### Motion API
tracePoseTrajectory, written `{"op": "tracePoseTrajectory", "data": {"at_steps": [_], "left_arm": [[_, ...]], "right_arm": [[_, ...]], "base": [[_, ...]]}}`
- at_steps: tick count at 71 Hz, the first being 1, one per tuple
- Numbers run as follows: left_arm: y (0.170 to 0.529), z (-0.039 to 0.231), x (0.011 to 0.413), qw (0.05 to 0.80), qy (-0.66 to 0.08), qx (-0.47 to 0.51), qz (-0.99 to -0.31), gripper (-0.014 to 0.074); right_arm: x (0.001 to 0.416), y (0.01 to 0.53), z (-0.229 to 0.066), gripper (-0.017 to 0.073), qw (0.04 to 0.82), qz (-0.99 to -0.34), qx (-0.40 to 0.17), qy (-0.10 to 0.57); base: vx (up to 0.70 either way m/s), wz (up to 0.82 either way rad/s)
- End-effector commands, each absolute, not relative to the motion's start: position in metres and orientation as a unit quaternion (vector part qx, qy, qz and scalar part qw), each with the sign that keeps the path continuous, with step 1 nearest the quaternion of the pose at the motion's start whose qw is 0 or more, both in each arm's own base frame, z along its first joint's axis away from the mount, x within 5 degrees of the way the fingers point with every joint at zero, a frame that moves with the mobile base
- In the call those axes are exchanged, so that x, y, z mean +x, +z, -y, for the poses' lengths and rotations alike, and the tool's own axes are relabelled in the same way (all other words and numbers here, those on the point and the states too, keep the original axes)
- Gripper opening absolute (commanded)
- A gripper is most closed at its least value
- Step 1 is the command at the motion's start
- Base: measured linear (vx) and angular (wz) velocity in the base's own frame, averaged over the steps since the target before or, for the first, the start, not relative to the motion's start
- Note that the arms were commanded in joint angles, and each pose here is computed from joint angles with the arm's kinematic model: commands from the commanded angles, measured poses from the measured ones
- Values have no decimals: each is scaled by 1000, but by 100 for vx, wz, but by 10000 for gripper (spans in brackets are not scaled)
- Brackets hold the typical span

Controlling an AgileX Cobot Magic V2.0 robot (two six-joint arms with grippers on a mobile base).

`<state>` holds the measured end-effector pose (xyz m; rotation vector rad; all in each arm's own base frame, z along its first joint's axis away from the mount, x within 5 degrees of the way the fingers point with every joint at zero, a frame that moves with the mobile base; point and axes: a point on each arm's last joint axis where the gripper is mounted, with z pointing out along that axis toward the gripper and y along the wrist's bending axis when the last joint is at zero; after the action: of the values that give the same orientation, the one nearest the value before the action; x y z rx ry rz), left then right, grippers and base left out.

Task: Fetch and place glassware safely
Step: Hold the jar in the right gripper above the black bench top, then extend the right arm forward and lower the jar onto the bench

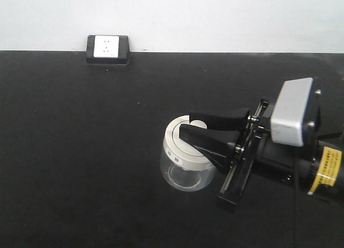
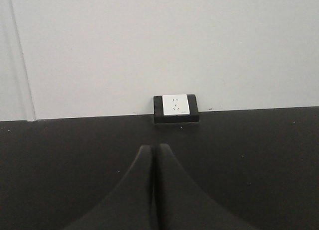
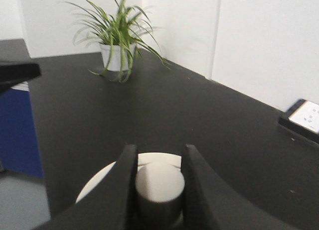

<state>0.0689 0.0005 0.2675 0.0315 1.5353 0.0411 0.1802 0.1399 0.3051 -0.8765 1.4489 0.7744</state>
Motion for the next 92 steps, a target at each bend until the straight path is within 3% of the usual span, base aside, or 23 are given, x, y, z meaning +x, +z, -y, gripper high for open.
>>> {"op": "tracePoseTrajectory", "data": {"at_steps": [1,21,35,48,65,92], "left_arm": [[282,0,69,747,10,11,-664,-7],[282,0,69,747,10,11,-664,-7],[282,0,69,747,10,11,-664,-7],[282,0,69,747,10,11,-664,-7],[282,0,69,747,10,11,-664,-7],[282,0,69,747,10,11,-664,-7]], "right_arm": [[189,323,-144,-1,625,-599,-369,340],[237,315,-167,-1,616,-597,-411,309],[272,301,-183,-1,603,-583,-428,337],[307,283,-172,-1,603,-553,-419,393],[343,254,-157,-1,594,-552,-457,365],[365,207,-165,-1,592,-532,-478,372]], "base": [[0,0],[0,0],[0,0],[0,0],[0,0],[0,0]]}}
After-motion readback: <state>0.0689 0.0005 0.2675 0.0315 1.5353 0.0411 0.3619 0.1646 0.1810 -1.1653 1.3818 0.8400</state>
